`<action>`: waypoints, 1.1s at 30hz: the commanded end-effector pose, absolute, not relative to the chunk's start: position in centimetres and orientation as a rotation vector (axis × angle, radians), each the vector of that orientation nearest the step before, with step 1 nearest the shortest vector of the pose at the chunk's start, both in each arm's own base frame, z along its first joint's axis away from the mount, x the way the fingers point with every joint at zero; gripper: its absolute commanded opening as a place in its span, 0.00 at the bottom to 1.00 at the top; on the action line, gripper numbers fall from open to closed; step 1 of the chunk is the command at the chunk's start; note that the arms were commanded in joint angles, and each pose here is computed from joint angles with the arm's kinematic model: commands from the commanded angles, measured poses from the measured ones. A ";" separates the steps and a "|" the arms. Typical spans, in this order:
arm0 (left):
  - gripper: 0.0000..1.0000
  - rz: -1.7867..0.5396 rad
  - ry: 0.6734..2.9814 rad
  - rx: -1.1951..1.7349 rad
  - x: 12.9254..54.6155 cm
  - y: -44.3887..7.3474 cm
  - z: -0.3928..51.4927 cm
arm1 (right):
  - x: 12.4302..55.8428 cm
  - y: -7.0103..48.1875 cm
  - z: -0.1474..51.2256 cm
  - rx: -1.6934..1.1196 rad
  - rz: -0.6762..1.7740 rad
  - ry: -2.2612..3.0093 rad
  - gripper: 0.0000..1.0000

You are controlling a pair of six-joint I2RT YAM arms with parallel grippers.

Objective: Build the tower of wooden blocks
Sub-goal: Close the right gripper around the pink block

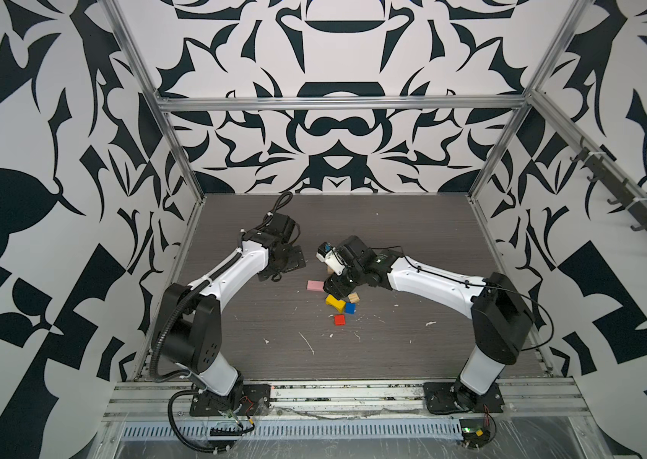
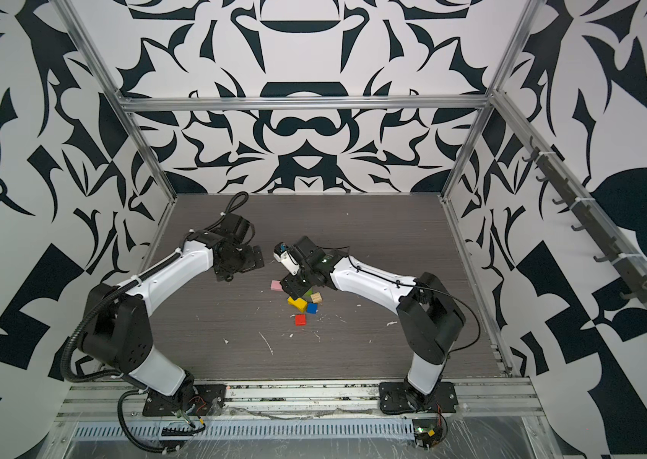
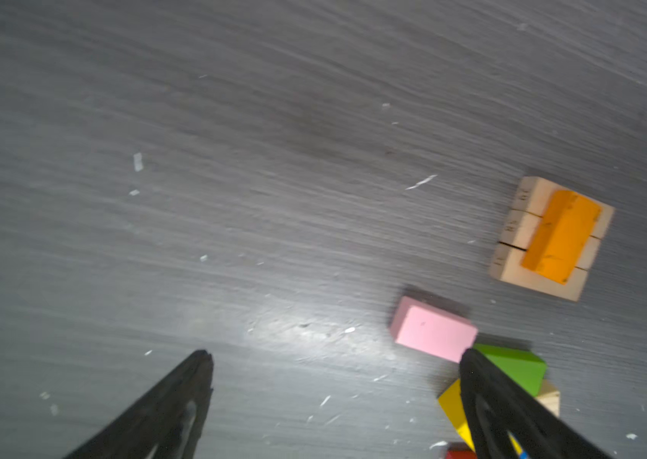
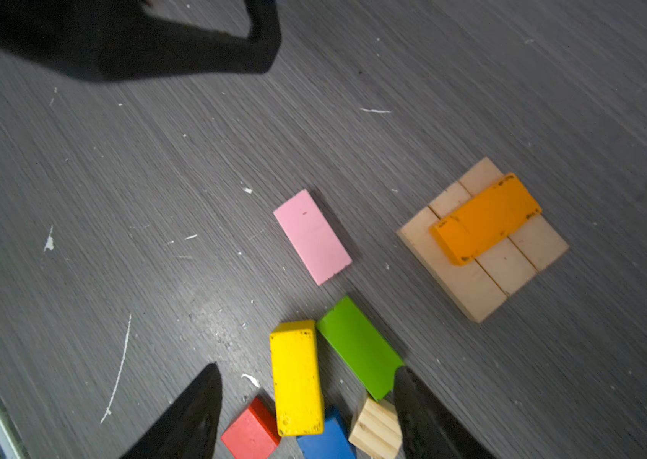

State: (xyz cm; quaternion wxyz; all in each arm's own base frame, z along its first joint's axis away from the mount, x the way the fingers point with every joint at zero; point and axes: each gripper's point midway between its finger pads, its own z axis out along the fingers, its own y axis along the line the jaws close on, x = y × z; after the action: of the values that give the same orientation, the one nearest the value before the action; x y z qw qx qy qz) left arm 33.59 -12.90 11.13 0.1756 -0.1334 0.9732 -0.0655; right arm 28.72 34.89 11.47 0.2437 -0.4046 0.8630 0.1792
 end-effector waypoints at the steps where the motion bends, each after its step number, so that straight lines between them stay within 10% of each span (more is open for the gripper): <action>1: 1.00 -0.207 2.744 -0.410 32.4 -12.0 11.9 | 28.6 36.4 12.6 -1.224 0.499 2.279 0.70; 33: 1.00 -0.311 2.686 -0.492 29.0 -10.0 12.5 | 31.9 39.7 6.4 -1.466 0.332 2.298 0.61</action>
State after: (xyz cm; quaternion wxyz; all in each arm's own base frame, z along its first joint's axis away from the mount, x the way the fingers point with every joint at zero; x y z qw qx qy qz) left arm 29.59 -10.13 12.60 0.1982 -0.1693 0.9596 -0.1060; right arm 31.40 39.21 4.60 0.1796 -0.5180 0.8274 0.1217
